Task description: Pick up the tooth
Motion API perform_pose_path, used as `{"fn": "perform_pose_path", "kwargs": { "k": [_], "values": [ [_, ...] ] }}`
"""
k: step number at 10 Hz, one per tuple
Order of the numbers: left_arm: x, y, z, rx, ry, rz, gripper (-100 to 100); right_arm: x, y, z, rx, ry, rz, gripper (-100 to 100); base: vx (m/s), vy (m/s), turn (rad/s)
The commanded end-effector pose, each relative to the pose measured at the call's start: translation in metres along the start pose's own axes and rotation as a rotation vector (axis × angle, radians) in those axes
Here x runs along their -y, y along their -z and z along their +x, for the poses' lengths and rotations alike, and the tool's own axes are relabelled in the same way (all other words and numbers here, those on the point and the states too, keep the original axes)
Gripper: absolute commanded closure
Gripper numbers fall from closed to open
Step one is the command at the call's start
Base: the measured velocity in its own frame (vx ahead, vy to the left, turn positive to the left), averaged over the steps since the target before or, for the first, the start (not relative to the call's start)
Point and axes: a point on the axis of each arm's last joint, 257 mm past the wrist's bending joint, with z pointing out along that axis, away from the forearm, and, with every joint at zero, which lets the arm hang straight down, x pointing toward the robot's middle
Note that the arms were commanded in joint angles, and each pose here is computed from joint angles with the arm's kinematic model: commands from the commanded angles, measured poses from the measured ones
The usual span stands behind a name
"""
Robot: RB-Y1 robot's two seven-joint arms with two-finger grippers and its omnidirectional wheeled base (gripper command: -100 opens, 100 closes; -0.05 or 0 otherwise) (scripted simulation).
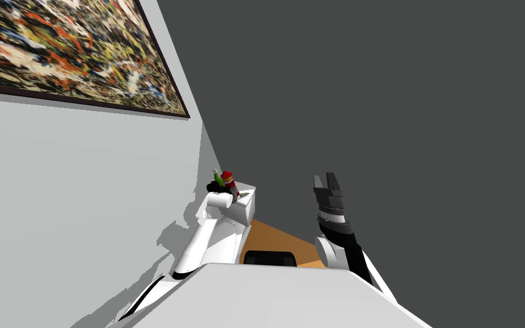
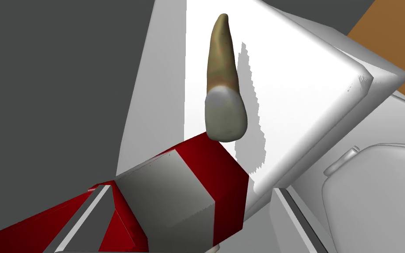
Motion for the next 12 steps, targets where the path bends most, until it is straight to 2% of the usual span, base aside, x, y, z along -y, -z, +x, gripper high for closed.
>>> {"fn": "perform_pose_path", "kwargs": {
  "k": [1,7,9,10,12],
  "values": [
    [-0.009,0.0,-0.001,0.007,0.006,-0.045,-100,0.0,0.0,0.0,0.0,0.0,0.0,0,0.04,-0.009,0.003],
    [-0.032,0.001,-0.001,0.011,0.037,-0.186,-100,0.0,0.0,0.0,0.0,0.0,0.0,0,0.039,-0.013,0.007],
    [-0.042,0.003,0.001,0.007,0.056,-0.259,-100,0.0,0.0,0.0,0.0,0.0,0.0,0,0.055,-0.023,0.02],
    [-0.045,0.004,0.001,0.01,0.056,-0.268,-100,0.0,0.0,0.0,0.0,0.0,0.0,0,0.047,-0.017,0.011],
    [-0.054,0.007,0.003,0.006,0.072,-0.334,-100,0.0,0.0,0.0,0.0,0.0,0.0,0,0.059,-0.017,0.021]
  ]
}}
